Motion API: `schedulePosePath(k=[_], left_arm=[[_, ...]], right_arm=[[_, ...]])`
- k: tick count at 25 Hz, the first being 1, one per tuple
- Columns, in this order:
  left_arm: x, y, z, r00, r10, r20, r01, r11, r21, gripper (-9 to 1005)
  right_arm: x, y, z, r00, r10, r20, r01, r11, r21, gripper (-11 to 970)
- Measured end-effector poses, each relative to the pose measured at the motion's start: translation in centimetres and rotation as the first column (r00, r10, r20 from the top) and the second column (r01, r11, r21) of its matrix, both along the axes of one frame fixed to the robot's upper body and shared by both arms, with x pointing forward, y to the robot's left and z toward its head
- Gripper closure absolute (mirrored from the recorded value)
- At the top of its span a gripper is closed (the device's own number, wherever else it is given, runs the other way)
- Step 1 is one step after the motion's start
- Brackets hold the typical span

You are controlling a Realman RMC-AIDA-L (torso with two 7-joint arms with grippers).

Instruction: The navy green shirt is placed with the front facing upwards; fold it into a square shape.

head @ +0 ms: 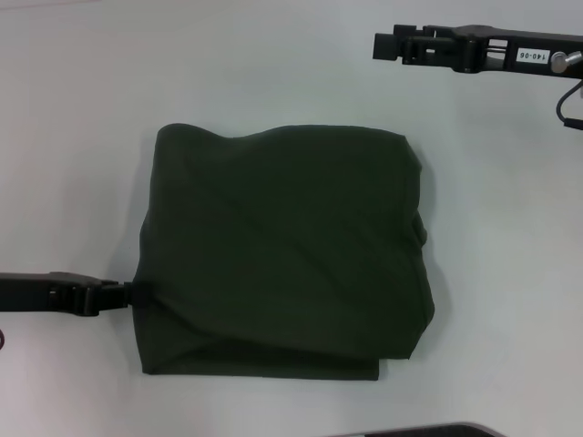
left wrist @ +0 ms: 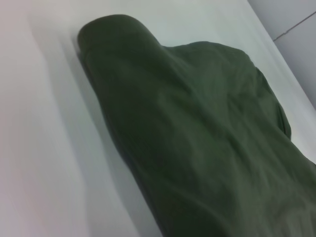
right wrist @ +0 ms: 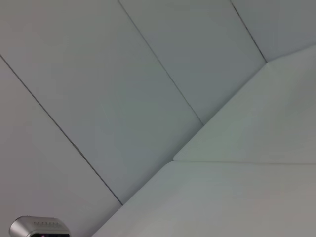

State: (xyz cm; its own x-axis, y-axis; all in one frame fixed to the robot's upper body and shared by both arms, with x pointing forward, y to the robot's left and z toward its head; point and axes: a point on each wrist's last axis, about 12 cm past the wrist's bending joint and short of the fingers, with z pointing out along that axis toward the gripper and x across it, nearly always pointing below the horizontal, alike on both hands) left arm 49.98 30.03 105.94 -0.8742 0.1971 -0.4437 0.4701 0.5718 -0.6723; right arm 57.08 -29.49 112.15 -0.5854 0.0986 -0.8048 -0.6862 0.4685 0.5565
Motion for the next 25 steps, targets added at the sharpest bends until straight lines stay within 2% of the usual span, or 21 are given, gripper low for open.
schedulePosePath(k=[9, 18, 20, 25], left_arm=[[-0.4, 0.3, 0.0, 1.0, 0.016, -0.001, -0.016, 1.0, -0.009, 947], [-0.2, 1.3, 0.4, 0.995, 0.1, 0.014, -0.099, 0.994, -0.05, 946], [-0.3, 1.6, 0.5, 0.993, 0.116, 0.017, -0.114, 0.992, -0.053, 797], [-0.2, 2.7, 0.8, 0.983, 0.176, 0.051, -0.172, 0.983, -0.06, 601]], right_arm=[[0.1, 0.0, 0.1, 1.0, 0.002, 0.002, -0.002, 1.0, -0.002, 77], [0.1, 0.0, 0.1, 1.0, 0.0, 0.001, 0.0, 1.0, -0.002, 75], [0.1, -0.1, 0.1, 1.0, -0.003, 0.0, 0.003, 1.0, 0.0, 75], [0.0, -0.1, 0.1, 1.0, -0.003, 0.001, 0.003, 1.0, 0.004, 75]])
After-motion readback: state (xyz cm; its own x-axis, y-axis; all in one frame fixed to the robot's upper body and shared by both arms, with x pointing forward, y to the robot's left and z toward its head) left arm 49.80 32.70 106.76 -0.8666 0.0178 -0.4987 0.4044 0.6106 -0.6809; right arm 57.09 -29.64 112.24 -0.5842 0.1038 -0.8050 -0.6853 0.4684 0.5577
